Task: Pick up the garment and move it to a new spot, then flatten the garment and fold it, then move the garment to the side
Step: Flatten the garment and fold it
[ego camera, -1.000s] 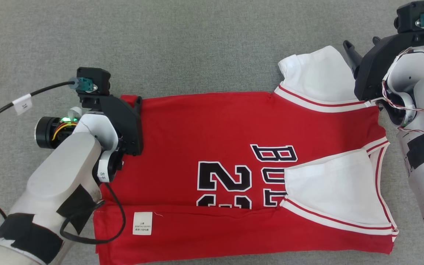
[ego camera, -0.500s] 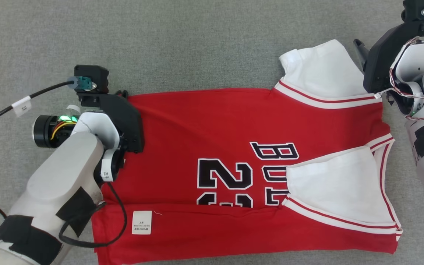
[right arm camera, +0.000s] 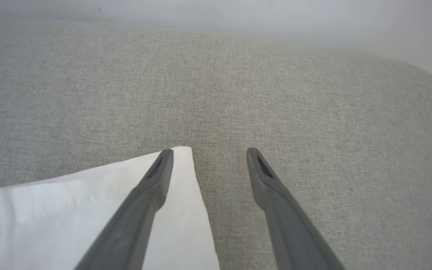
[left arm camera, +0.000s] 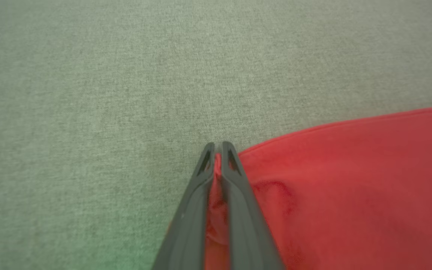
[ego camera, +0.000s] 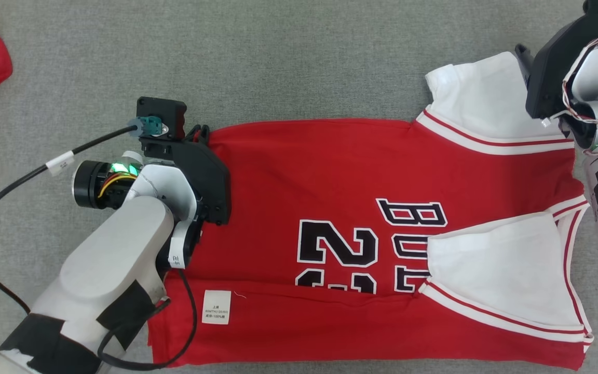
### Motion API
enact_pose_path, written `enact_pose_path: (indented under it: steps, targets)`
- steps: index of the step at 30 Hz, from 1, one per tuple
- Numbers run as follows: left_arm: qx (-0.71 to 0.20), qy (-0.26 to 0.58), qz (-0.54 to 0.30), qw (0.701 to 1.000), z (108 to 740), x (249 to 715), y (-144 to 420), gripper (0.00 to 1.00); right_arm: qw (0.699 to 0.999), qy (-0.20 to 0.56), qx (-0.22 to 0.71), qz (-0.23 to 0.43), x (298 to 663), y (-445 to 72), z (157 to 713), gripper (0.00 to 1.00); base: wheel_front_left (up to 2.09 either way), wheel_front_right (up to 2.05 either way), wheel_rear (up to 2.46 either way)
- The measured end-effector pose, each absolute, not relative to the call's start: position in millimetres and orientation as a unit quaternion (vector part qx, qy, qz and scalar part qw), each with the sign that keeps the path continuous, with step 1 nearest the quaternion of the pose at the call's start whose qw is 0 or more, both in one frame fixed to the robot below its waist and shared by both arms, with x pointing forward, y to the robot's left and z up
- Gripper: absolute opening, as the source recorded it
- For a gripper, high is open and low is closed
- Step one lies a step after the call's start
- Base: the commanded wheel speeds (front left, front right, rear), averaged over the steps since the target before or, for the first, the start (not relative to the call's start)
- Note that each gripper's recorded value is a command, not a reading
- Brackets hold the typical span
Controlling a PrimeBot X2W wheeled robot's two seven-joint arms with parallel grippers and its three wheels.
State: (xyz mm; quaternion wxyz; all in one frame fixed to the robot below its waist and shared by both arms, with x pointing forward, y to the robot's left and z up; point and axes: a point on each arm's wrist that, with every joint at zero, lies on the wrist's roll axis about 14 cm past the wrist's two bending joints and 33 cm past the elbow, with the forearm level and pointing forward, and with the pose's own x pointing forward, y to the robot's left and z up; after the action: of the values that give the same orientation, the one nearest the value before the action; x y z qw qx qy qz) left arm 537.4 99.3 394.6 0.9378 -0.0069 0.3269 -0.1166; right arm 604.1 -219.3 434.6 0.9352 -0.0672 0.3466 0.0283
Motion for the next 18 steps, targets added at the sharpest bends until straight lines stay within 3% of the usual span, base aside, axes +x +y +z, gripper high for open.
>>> enact_pose_path:
  steps: [18]
  targets:
    - [-0.018, 0.324, -0.115, 0.939, 390.0, 531.2, 99.9, 0.00, 0.903, 0.423, -0.055, 0.040, 595.0, -205.8, 386.4, 1.00, 0.00, 0.00, 0.00]
